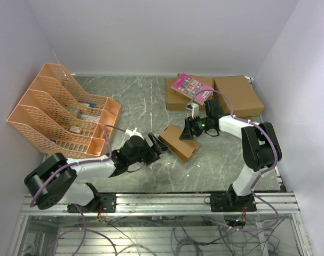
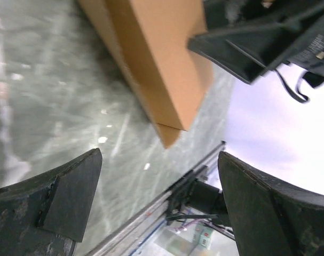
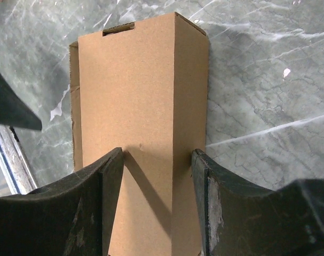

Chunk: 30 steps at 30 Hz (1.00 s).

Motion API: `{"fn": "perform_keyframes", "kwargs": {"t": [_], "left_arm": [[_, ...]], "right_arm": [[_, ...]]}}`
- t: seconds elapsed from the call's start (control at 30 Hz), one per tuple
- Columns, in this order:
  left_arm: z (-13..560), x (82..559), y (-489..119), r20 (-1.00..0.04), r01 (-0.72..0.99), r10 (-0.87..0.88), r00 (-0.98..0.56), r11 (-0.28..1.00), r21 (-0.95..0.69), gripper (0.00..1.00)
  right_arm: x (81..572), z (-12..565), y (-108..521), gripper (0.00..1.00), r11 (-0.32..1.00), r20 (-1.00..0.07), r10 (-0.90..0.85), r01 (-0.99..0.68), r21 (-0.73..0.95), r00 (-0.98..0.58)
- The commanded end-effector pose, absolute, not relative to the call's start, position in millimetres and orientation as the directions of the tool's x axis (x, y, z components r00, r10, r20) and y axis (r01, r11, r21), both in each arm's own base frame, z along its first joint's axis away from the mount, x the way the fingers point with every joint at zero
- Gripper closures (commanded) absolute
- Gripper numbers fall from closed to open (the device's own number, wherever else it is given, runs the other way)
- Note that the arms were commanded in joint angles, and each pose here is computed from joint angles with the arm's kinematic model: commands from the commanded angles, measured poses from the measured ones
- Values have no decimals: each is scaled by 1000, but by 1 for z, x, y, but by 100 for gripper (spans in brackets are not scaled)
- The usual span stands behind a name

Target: Fold the paper box

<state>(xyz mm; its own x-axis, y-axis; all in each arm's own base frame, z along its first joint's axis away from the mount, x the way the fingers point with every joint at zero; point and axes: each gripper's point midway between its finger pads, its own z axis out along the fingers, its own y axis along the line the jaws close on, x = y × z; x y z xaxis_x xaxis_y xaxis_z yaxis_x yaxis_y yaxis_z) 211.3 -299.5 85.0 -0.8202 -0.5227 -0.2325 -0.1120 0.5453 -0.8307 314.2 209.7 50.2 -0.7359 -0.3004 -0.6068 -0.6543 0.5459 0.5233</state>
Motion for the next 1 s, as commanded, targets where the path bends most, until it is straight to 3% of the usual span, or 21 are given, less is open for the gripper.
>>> {"fn": "perform_keyframes", "kwargs": {"t": [0.0, 0.1, 0.43, 0.73, 0.83, 0.97], "left_arm": [[129, 216, -334, -154, -43, -613, -775, 294, -955, 0], [121, 204, -363, -74, -69, -590, -804, 216, -974, 0], [71, 196, -403, -116, -216, -618, -777, 436, -874, 2], [42, 195, -408, -118, -342, -631, -766, 557, -757, 14], [42, 197, -408, -123, -352, -639, -759, 562, -749, 27], [49, 201, -412, -129, -349, -642, -756, 561, -751, 35]], "right_arm": [[320, 47, 212, 47, 553, -609, -299, -653, 518, -735], [320, 47, 212, 47, 554, -607, -298, -651, 519, -737], [320, 46, 212, 47, 553, -607, -301, -653, 517, -735], [321, 46, 211, 47, 559, -609, -299, -652, 512, -735], [320, 44, 211, 48, 560, -602, -301, -649, 516, -739], [321, 44, 210, 48, 566, -604, -302, -648, 510, -738]]}}
